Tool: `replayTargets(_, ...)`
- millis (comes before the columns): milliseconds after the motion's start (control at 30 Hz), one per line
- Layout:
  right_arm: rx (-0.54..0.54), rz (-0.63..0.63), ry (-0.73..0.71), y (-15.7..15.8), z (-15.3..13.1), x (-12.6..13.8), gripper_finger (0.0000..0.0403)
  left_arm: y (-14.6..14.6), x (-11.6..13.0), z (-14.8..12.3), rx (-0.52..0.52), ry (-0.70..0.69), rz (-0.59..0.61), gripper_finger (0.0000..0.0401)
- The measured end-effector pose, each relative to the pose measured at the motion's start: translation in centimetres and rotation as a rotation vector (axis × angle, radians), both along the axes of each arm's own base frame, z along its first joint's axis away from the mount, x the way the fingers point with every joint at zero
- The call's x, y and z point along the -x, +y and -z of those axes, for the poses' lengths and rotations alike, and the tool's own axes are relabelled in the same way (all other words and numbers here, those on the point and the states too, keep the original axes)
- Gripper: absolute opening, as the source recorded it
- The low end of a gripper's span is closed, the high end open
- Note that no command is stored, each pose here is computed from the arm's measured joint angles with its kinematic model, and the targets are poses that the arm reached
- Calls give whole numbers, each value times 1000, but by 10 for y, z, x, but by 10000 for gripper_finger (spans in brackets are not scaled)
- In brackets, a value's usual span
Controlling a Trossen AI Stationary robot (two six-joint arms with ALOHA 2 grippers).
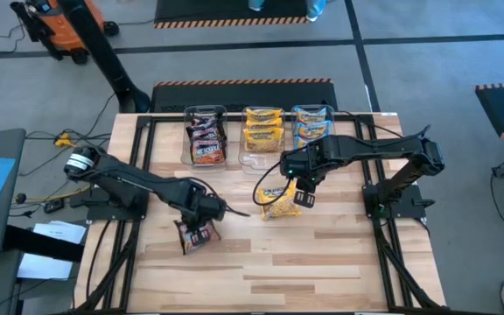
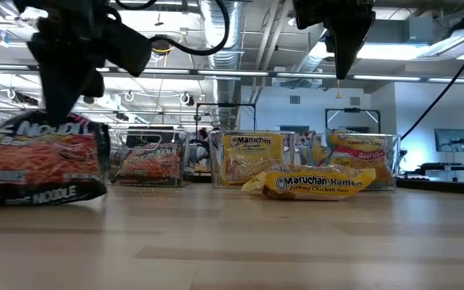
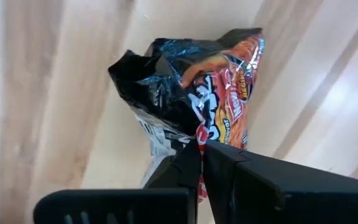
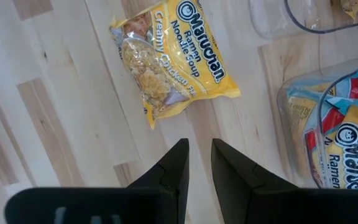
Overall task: Sort Maruchan noodles
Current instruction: Put the black noodle pack into the left transparent bin
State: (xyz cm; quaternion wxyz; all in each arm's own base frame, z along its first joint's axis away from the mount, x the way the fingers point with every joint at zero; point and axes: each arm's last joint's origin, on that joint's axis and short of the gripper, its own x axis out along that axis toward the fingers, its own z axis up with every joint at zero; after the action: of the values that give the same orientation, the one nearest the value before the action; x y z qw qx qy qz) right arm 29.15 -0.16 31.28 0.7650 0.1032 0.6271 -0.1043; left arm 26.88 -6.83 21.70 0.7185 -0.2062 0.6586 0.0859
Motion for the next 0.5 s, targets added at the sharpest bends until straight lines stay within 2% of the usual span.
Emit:
replayTargets(200, 10, -9, 0, 0, 0, 0, 92, 18, -1, -5, -39, -28, -21, 0)
replayTargets(500, 30, 9, 1, -5, 0, 0, 92, 40, -2, -5, -66, -17, 9, 0)
